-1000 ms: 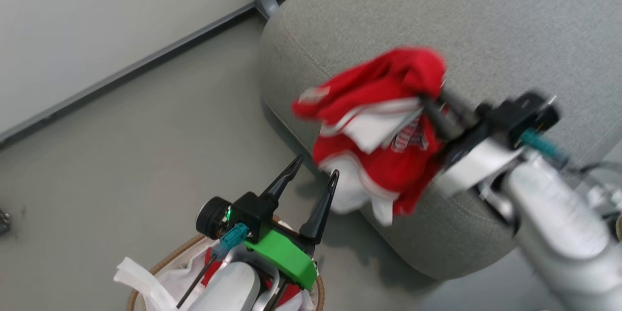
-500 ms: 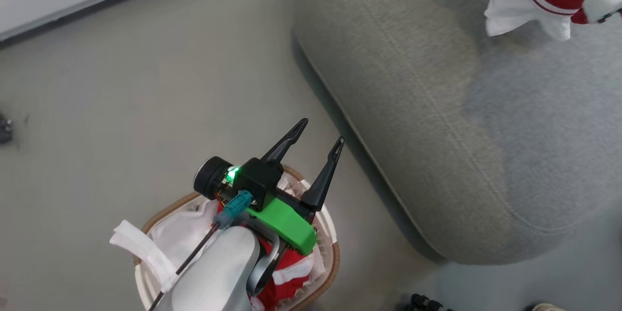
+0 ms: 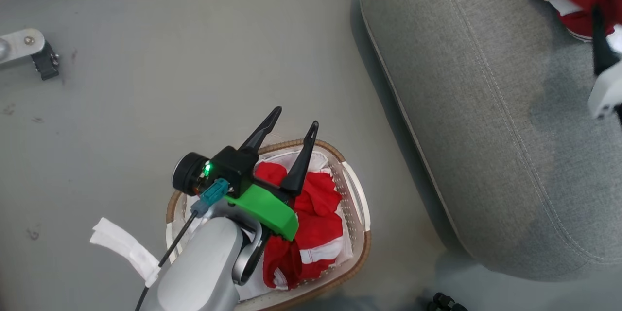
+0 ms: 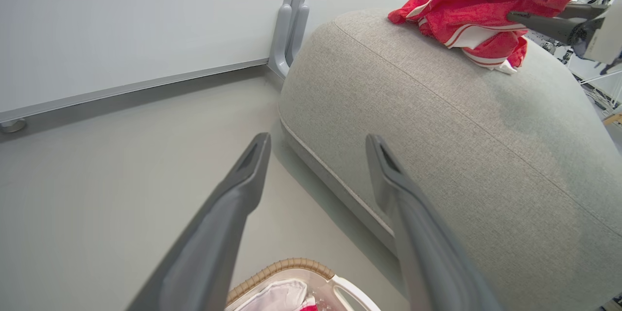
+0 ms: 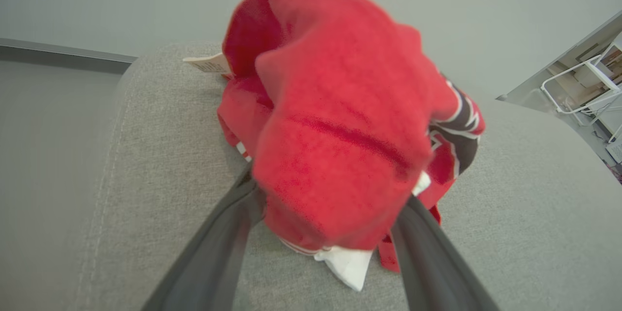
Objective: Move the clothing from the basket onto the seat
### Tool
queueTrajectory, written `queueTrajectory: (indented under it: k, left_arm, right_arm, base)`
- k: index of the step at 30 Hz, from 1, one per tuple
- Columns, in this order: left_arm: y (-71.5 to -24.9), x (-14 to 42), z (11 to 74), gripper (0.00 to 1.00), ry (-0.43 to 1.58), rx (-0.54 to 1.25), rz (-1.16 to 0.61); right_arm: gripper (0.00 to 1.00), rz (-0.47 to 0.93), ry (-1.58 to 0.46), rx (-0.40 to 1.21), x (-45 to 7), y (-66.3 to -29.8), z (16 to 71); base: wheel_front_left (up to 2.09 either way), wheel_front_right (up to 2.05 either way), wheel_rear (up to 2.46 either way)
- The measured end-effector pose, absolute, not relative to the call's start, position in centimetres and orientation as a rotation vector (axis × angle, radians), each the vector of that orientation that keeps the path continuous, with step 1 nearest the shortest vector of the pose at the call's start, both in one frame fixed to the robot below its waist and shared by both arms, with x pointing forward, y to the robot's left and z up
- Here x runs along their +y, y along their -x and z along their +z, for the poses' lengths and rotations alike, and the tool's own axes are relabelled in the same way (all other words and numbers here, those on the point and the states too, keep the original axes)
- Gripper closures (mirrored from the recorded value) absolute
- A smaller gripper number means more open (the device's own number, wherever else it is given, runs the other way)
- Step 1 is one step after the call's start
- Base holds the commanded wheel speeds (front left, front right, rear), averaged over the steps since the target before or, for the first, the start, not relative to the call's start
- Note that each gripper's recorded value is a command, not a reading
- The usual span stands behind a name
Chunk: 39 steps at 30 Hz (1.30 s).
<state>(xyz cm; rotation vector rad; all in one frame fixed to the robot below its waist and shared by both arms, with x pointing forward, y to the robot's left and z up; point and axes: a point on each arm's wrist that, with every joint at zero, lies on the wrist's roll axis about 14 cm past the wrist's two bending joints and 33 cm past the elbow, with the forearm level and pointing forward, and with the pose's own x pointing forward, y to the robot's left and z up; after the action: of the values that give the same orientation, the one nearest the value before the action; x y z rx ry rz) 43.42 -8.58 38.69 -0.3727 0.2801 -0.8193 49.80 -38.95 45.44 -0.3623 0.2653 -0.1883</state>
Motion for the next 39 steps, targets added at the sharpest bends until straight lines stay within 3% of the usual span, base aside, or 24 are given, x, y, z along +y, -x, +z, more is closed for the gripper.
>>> queueTrajectory:
  k: [9,16,29,39]
  left_arm:
    - [-43.7,-5.2,39.8,0.00,0.367,0.266,-0.688]
    - [-42.9,-1.8,41.4,0.00,0.345,0.235,-0.579]
    - [-41.9,10.5,43.2,0.00,0.266,0.153,-0.212]
    - [-38.7,16.6,45.0,0.00,0.221,0.092,-0.045]
  right_arm:
    - [0.00,-0.253,0.219,0.391,-37.7,-40.9,40.1]
    - [0.00,-0.245,0.117,0.349,-34.7,-37.7,40.2]
    - [0.00,-0.014,-0.115,0.104,-21.9,-42.3,45.3]
    - [0.00,0.094,-0.141,0.018,-17.2,-42.6,48.1]
  base:
    - [0.00,0.00,0.00]
    - [0.00,0.00,0.00]
    - [0.00,0.00,0.00]
    - [0.00,0.00,0.00]
